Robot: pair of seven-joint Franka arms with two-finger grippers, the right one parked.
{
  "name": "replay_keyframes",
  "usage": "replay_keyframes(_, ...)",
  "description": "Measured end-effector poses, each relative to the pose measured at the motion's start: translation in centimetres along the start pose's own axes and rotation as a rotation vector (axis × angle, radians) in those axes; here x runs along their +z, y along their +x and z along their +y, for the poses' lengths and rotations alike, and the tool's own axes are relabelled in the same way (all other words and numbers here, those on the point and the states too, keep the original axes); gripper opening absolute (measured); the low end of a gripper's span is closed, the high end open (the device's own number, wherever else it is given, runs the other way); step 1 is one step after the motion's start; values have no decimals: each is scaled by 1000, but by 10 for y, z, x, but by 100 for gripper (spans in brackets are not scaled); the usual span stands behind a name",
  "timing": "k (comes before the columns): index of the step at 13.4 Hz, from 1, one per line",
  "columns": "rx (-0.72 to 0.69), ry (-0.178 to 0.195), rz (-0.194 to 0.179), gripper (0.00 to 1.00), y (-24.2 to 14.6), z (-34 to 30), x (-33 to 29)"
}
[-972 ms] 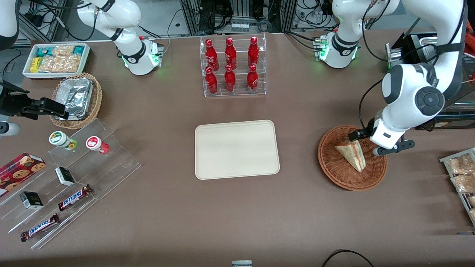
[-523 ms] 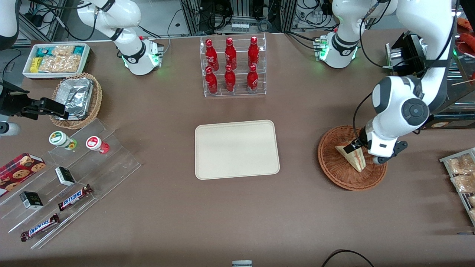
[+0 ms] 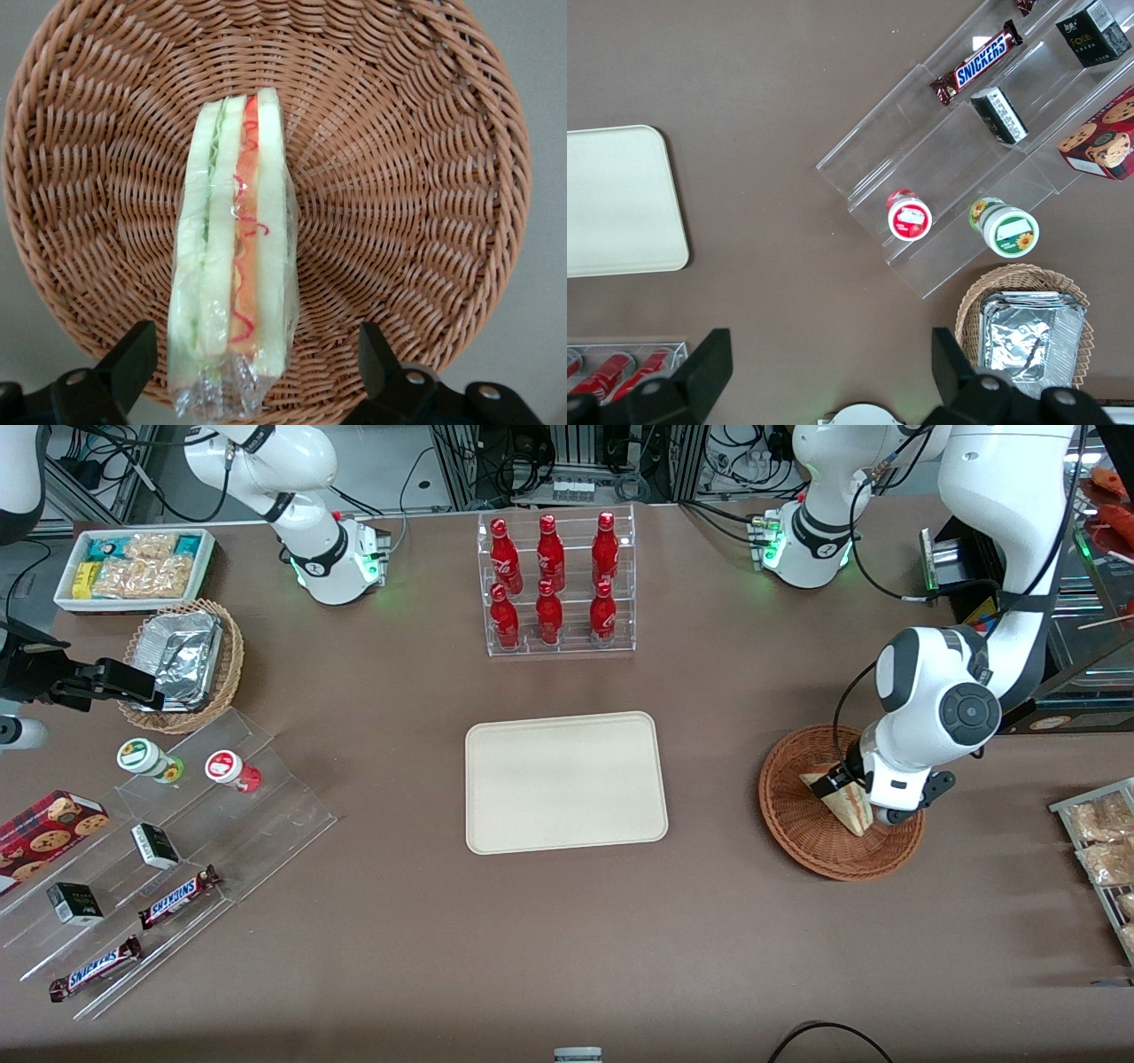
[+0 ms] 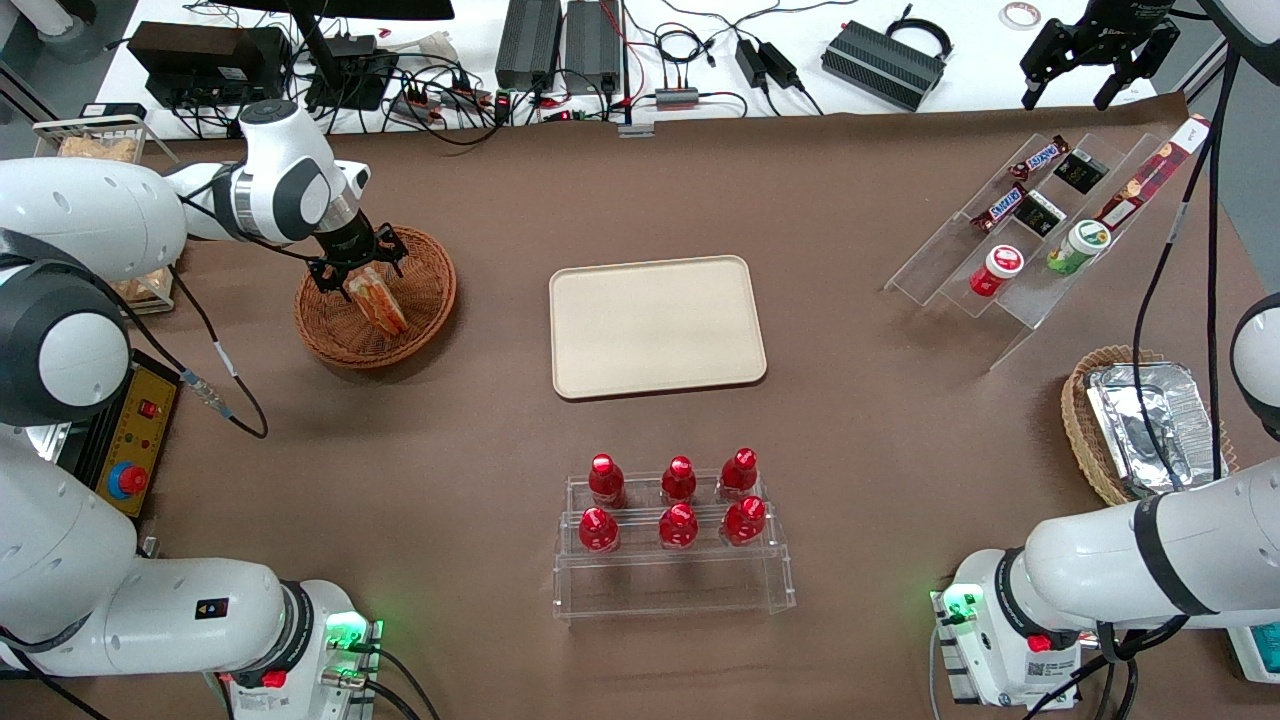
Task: Place sandwich from basket to tray
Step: 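Lower the left gripper and close it on the wrapped sandwich, then lift the sandwich and carry it over the white tray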
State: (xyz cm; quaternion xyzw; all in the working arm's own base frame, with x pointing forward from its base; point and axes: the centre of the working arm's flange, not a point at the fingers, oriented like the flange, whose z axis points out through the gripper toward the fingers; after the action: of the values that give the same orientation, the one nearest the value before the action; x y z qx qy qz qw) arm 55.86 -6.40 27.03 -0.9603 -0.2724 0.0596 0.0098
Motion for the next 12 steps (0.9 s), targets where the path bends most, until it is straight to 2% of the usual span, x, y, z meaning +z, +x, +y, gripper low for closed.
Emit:
replay_keyframes(2,23,23,13,100,2,-1,6)
replay_keyframes(5,28,26,22,98,5,-1,12)
replay_keyframes(6,28,26,23,91,5,-2,14)
replay_keyframes(10,30,23,28,44,5,-1,13)
replay_keyframes(12,42,28,26,32,2,3,5)
